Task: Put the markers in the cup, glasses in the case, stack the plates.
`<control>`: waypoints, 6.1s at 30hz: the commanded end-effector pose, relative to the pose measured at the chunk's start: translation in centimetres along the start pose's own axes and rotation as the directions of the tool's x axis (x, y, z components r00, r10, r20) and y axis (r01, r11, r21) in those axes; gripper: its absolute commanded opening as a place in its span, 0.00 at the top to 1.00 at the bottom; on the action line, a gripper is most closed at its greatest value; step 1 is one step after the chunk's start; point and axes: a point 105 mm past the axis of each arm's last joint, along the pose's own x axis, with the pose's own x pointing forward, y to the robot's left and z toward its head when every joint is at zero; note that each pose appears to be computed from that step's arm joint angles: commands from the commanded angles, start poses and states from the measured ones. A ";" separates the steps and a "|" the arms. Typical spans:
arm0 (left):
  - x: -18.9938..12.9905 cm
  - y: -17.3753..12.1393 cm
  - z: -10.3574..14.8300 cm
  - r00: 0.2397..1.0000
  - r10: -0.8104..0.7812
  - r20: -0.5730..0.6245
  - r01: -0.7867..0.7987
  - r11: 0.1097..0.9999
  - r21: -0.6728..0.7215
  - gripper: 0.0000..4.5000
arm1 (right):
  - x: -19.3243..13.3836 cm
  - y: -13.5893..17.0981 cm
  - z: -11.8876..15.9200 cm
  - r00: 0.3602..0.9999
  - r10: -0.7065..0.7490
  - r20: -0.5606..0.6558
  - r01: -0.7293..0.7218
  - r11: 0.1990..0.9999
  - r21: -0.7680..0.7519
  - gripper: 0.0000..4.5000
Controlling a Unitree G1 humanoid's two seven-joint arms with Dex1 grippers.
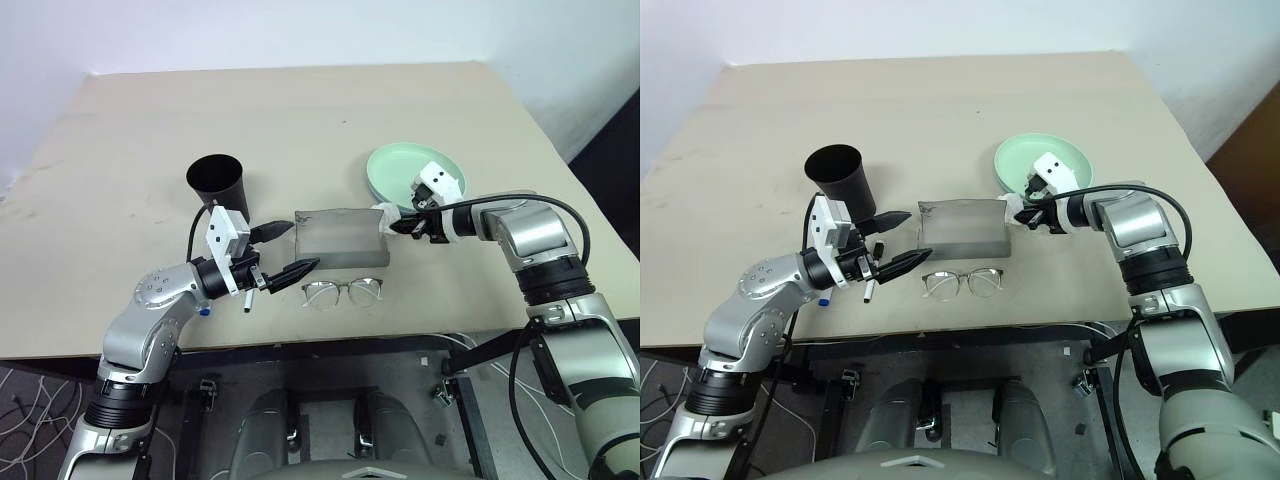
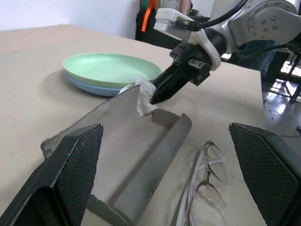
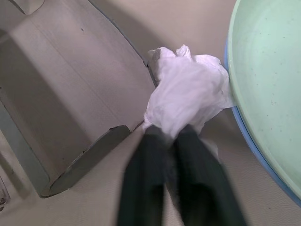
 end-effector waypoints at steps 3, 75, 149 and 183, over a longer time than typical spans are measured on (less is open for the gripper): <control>0.0 -0.3 1.0 1.000 -0.014 0.026 0.014 0.999 0.031 0.00 | -2.3 -0.5 2.8 0.997 -0.015 0.079 0.020 0.998 -0.061 0.99; -4.7 -0.1 1.6 0.997 0.041 -0.068 -0.032 0.990 0.135 0.00 | -3.7 8.8 7.1 0.835 0.526 0.162 -0.510 0.850 -0.133 0.01; -4.5 -0.2 -0.3 0.995 0.027 -0.099 -0.016 0.994 0.110 0.00 | 1.1 11.6 4.2 0.706 0.604 -0.369 -0.690 0.705 -0.167 1.00; -5.1 -0.4 0.1 0.994 0.060 -0.088 -0.049 0.992 0.114 0.00 | 2.9 5.5 8.4 0.872 0.436 -0.224 -0.488 0.735 -0.470 1.00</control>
